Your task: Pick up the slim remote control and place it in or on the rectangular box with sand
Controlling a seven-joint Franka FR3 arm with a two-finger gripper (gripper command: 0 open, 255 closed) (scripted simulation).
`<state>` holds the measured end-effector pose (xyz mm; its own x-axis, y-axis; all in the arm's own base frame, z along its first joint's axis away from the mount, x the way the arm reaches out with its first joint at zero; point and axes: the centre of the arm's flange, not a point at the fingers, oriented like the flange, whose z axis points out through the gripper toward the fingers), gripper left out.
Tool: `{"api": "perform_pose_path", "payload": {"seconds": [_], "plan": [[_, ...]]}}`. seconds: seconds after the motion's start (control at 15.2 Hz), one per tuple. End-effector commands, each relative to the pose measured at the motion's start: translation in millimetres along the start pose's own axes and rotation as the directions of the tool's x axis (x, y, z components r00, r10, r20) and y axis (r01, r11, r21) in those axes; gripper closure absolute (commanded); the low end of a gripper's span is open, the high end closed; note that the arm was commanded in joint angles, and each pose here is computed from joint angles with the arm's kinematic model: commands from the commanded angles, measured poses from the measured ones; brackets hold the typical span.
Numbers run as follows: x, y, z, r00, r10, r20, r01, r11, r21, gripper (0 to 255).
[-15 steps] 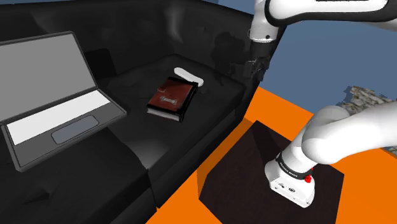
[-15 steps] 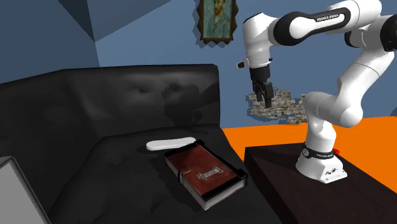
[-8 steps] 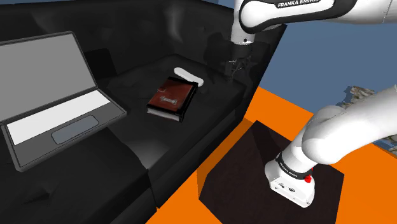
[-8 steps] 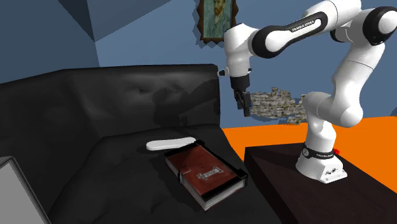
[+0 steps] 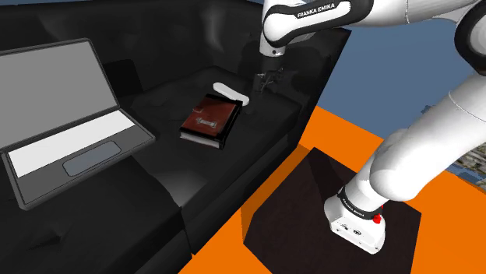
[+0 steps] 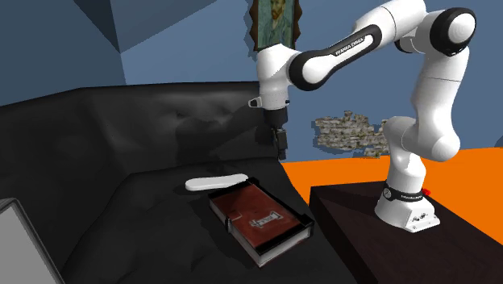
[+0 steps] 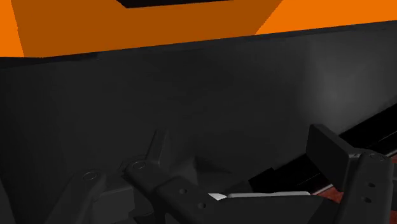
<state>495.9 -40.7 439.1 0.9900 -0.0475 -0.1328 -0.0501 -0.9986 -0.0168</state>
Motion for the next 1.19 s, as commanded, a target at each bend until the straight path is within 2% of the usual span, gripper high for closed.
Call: {"api": "perform_pose_path", "payload": {"seconds": [0.0, 0.99, 1.12], "plan": [[23.9, 1.3, 6.3, 1.000, -0.004, -0.015, 0.004, 1.000, -0.005, 0], [202.6, -0.9, 34.2, 0.992, -0.038, -0.117, 0.033, 0.999, -0.042, 0], [203.8, -0.6, 44.6, 0.992, -0.038, -0.117, 0.033, 0.999, -0.042, 0]]}}
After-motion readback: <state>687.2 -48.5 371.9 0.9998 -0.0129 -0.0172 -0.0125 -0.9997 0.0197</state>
